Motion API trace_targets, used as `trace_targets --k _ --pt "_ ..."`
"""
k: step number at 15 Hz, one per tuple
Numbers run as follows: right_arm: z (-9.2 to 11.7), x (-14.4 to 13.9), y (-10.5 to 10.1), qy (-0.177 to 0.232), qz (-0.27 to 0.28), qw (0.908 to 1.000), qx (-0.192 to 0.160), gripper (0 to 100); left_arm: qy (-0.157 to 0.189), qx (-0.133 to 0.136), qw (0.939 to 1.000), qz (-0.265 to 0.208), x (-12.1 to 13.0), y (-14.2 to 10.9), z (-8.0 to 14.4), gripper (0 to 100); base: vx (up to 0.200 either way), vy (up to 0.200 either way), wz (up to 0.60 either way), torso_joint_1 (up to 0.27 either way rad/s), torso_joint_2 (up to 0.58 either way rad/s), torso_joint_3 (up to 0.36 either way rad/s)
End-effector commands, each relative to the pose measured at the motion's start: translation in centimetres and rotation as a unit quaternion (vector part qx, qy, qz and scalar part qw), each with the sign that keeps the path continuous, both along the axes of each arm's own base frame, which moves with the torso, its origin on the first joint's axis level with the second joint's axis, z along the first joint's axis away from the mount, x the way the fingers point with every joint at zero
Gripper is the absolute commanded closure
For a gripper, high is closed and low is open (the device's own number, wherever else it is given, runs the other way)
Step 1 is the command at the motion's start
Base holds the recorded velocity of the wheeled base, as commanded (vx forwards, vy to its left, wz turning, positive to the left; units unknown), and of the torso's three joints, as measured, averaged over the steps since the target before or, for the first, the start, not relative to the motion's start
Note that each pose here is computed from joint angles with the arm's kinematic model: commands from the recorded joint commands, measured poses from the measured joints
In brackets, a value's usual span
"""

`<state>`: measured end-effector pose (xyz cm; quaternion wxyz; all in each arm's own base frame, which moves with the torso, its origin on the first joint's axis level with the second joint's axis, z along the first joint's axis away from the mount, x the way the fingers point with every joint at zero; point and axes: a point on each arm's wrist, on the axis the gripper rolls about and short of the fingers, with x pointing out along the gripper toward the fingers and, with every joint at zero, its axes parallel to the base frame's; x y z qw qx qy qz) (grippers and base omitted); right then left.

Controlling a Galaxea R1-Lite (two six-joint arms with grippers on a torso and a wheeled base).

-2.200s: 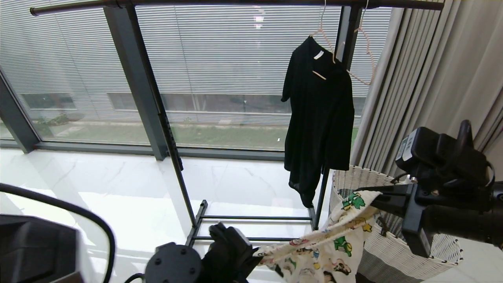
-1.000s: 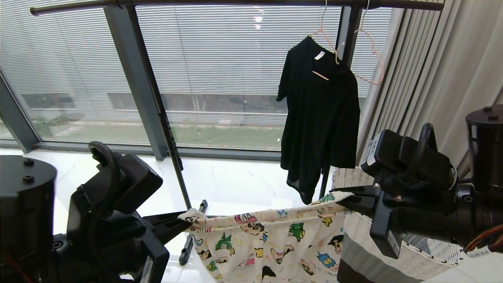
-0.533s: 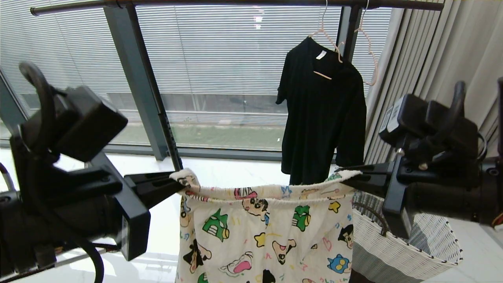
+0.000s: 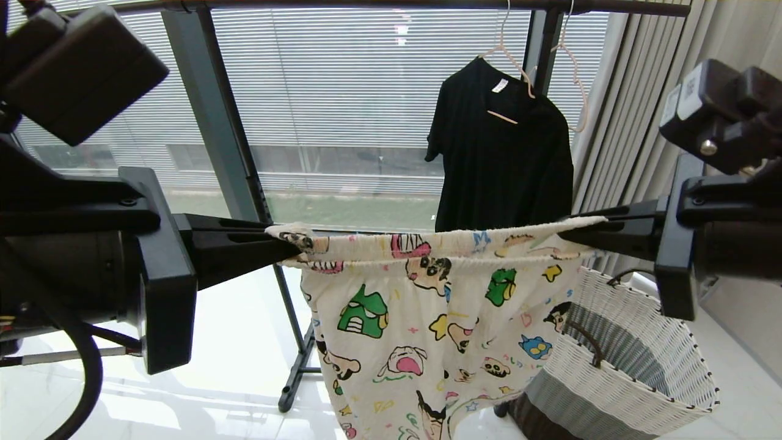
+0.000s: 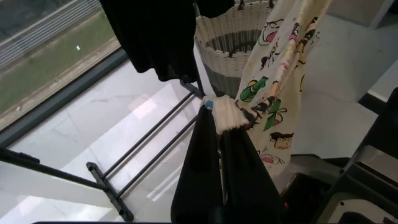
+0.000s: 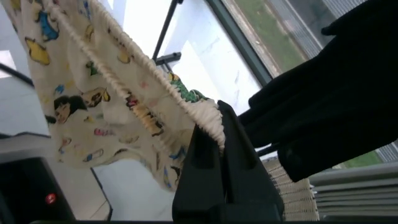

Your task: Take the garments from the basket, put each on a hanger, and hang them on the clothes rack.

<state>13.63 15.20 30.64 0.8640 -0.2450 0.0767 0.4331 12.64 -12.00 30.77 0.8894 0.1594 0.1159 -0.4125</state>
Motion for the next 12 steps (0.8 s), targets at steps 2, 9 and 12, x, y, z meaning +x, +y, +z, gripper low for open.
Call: trace_targets --k 2,9,12 --pt "-1.0 -3.4 -2.4 0.020 0.045 0.9987 -0.015 100 -0.014 -0.018 0.9995 -0.022 1.5 -1.6 0.0 100 0.000 0.000 0.00 0.000 0.00 0.000" --pt "-2.6 -5.4 -1.1 0.036 0.108 0.9927 -0.040 100 -0.042 -0.044 0.9980 -0.018 2.9 -3.1 0.6 100 0.000 0.000 0.00 0.000 0.00 0.000" --pt "-1.6 -3.0 -0.7 0.015 0.049 0.9987 -0.006 100 0.009 -0.062 0.9976 0.029 1.0 -2.2 -0.5 100 0.000 0.000 0.00 0.000 0.00 0.000"
